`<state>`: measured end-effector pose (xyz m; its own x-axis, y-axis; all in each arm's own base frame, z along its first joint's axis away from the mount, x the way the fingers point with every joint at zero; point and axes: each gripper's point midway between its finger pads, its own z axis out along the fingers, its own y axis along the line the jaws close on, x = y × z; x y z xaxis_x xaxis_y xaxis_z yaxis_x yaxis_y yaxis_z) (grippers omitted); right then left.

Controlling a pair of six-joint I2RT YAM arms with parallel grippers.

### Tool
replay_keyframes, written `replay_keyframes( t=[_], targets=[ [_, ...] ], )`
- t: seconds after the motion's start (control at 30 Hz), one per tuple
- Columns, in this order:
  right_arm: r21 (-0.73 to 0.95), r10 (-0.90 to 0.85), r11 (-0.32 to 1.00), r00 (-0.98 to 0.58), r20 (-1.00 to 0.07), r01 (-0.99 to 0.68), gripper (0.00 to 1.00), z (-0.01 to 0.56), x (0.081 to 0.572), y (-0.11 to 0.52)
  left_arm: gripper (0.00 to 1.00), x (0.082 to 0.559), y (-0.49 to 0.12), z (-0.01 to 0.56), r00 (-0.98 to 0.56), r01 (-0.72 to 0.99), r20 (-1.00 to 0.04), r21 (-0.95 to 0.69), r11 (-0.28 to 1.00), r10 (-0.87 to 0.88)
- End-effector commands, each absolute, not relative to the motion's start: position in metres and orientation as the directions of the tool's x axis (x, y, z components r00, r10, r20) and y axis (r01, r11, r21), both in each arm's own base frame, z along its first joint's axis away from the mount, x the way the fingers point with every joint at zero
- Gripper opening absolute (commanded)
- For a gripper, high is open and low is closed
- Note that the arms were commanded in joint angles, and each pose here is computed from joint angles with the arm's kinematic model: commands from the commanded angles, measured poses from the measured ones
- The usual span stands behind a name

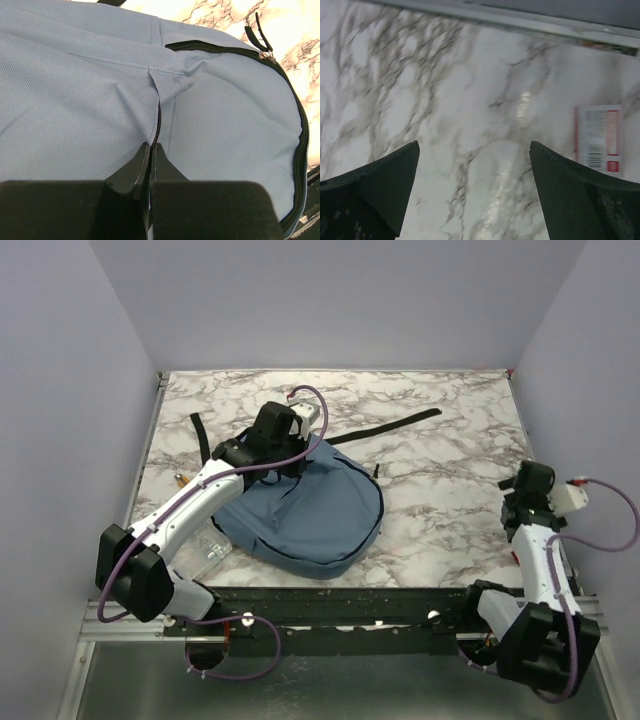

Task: Pack the student bag
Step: Pick up the stationery from the corner of the board.

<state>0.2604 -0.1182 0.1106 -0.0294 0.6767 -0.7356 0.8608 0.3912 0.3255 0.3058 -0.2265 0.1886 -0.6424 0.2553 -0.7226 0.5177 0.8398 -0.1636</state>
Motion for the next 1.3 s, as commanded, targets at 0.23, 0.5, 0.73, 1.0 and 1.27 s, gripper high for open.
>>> replay_keyframes(
  t=[0.23, 0.5, 0.73, 1.0, 1.27],
  targets=[
    [0.369, 0.809, 0.044, 0.183, -0.558, 0.928, 1.0, 0.047, 0.184, -0.184, 0.0, 0.292, -0.255, 0.205, -0.641, 0.585, -0.729, -0.262, 0.768, 0.24],
    [0.291, 0.865, 0.034, 0.117, -0.488, 0.956, 1.0, 0.034, 0.182, -0.178, 0.0, 0.293, -0.255, 0.202, -0.64, 0.584, -0.728, -0.25, 0.772, 0.248],
    [0.267, 0.898, 0.048, 0.076, -0.434, 0.963, 1.0, 0.031, 0.184, -0.169, 0.0, 0.294, -0.259, 0.198, -0.652, 0.584, -0.716, -0.264, 0.768, 0.251],
    [0.27, 0.908, 0.099, 0.024, -0.419, 0.958, 1.0, 0.024, 0.192, -0.152, 0.0, 0.292, -0.259, 0.2, -0.651, 0.585, -0.718, -0.266, 0.766, 0.248],
    [0.23, 0.89, 0.077, 0.037, -0.454, 0.97, 1.0, 0.021, 0.189, -0.154, 0.0, 0.292, -0.256, 0.202, -0.644, 0.586, -0.723, -0.256, 0.769, 0.25]
  ],
)
